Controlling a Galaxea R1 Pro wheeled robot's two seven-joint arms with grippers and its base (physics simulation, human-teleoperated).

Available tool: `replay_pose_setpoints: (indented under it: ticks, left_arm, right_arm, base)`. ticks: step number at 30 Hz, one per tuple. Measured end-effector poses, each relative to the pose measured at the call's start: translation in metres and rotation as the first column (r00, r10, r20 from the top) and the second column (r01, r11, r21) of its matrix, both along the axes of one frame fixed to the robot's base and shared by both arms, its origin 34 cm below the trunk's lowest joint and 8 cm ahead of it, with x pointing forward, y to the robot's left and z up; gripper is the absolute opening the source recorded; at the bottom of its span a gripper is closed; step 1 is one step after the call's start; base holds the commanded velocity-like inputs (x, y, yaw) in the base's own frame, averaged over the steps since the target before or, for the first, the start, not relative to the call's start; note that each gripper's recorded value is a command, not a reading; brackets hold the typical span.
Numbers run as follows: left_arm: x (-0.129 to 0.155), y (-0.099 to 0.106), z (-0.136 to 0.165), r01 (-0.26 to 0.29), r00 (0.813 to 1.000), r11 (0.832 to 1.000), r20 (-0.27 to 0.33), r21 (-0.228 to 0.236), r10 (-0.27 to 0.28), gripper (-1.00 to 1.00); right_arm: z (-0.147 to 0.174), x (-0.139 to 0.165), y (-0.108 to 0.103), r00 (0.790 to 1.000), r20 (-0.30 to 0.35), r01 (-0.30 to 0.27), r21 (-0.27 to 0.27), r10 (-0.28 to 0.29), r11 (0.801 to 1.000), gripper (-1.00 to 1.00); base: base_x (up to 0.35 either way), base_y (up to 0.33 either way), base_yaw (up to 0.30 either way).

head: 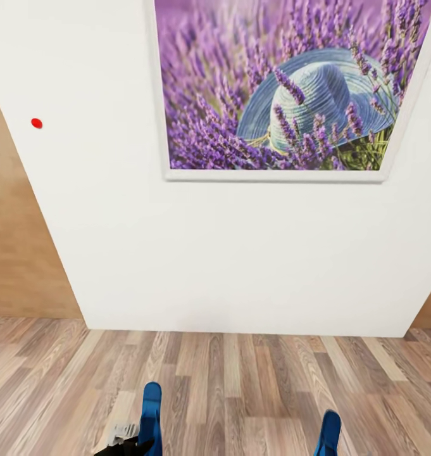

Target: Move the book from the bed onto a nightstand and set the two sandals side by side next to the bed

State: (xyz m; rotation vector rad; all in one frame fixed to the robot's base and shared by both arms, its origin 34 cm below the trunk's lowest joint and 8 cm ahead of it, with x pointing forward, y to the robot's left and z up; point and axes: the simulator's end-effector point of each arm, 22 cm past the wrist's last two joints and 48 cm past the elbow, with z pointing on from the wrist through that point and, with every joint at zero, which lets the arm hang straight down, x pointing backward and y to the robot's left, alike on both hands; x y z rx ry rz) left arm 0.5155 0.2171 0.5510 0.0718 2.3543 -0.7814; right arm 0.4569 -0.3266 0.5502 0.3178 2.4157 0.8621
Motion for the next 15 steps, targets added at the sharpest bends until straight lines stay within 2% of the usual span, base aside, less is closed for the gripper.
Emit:
replay_pose_setpoints:
  ticks: [8, 15]
  left_arm:
    - [0.0, 0.0, 0.0, 0.0, 1.0, 1.0, 0.0, 0.0, 0.0, -1.0]
    - [0.0, 0.0001, 0.0, 0.0, 1.0, 1.0, 0.0, 0.0, 0.0, -1.0]
  right_arm:
    - [0.0, 0.0001, 0.0, 1.0, 0.0, 0.0, 0.0, 0.0, 1.0, -1.0]
    - [0.0001, 0.0002, -0.0002, 1.0, 0.0, 0.0, 0.0, 0.0, 1.0, -1.0]
  base:
    - [0.33, 0.0, 0.015]
    - [0.33, 0.0, 0.166]
